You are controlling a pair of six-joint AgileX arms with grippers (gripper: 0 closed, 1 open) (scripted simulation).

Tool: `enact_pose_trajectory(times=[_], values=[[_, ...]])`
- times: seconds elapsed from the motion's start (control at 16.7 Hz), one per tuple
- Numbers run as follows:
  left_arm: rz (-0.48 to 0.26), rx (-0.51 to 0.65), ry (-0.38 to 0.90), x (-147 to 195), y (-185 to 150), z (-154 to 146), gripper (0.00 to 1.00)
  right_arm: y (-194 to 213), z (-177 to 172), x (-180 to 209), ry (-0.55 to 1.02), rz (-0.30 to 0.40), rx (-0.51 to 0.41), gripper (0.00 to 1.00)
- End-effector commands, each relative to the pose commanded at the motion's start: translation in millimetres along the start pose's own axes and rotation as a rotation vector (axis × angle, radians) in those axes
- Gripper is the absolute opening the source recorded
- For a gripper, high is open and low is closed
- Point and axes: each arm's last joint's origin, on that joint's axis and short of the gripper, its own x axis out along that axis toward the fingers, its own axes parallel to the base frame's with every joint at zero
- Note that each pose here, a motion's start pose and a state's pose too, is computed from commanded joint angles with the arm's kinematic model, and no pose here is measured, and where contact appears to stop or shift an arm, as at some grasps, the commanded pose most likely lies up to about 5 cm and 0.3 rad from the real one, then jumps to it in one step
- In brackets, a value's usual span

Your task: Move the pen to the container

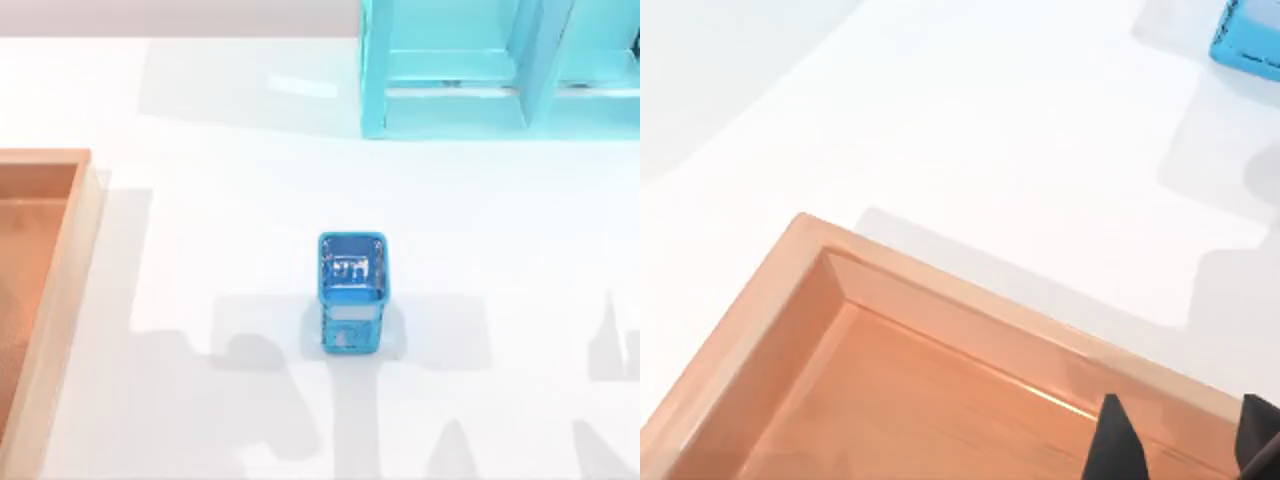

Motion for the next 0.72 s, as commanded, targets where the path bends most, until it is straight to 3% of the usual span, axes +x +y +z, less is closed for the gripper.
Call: enact_pose_trajectory(times=[0.3, 0.72], values=[[-0.039, 0.001, -0.088, -7.0, -4.6, -9.8, 0.00, 0.0, 0.0, 0.0, 0.000, 0.000, 0.000, 1.00], [-0.050, -0.002, -0.091, -1.3, -5.2, -9.3, 0.00, 0.0, 0.0, 0.0, 0.000, 0.000, 0.000, 1.00]])
